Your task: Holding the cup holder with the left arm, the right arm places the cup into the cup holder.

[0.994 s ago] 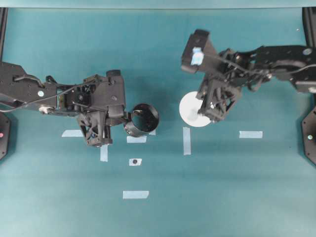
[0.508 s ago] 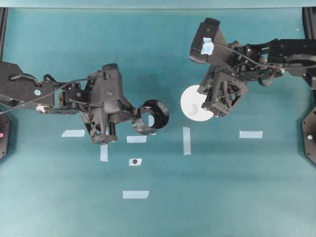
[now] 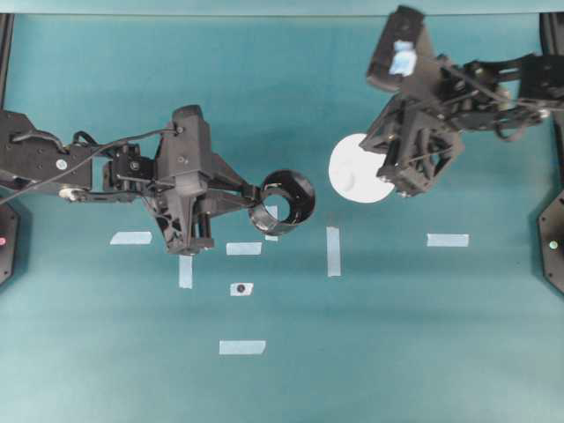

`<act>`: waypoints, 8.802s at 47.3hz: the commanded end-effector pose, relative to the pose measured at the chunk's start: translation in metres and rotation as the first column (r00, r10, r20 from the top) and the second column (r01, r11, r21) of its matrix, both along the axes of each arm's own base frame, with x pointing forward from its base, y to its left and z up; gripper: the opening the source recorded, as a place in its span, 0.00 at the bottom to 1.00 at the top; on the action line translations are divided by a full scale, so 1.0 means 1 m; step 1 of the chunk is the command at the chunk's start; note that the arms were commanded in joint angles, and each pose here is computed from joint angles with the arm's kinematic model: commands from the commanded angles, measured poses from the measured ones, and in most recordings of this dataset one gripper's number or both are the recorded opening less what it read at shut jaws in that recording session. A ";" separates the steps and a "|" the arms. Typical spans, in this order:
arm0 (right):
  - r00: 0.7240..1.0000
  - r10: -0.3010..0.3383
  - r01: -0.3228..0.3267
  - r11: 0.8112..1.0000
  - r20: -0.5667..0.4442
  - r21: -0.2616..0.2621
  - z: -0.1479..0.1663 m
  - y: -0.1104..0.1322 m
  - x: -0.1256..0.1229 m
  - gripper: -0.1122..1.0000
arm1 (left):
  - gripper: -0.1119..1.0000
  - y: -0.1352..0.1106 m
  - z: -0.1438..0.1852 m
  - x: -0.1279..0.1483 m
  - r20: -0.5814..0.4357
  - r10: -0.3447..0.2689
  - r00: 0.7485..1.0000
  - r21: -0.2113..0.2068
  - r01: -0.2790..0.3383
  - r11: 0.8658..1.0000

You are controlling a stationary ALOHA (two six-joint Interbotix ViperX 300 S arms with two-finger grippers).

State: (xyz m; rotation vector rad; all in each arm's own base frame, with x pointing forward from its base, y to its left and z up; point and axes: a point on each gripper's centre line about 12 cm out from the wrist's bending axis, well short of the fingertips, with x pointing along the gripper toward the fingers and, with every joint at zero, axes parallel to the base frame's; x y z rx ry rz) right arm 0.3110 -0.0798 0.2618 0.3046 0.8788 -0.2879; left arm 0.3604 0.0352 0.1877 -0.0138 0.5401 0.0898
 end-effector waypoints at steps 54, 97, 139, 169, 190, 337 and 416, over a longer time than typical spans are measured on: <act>0.992 -0.010 0.002 0.998 0.125 0.066 0.073 0.012 -0.012 0.13 | 0.30 -0.002 0.007 0.024 0.197 -0.020 0.980 0.024 0.016 1.000; 0.996 0.041 -0.048 0.995 0.080 0.084 0.051 0.023 0.023 0.13 | 0.30 -0.004 0.011 0.033 0.238 -0.026 0.971 0.027 0.020 0.999; 0.997 0.014 -0.020 0.996 0.074 0.082 -0.011 0.020 0.034 0.13 | 0.30 -0.006 0.015 0.035 0.280 -0.034 0.960 0.031 0.026 0.999; 0.997 0.016 -0.021 0.996 0.070 0.084 -0.010 0.019 0.041 0.12 | 0.30 -0.006 0.016 0.036 0.294 -0.034 0.955 0.033 0.026 0.999; 0.997 0.008 -0.016 0.994 0.076 0.112 -0.010 0.022 0.041 0.78 | 0.30 -0.007 0.015 0.036 0.304 -0.037 0.952 0.035 0.028 0.999; 0.977 -0.077 0.041 0.984 0.200 0.176 -0.001 0.037 0.014 0.94 | 0.84 -0.009 -0.069 0.039 0.107 0.017 0.994 -0.086 -0.007 0.996; 0.986 0.095 -0.103 0.993 0.136 0.054 -0.018 0.055 0.007 0.94 | 0.89 -0.020 -0.037 0.014 0.012 -0.012 1.000 -0.079 0.013 0.997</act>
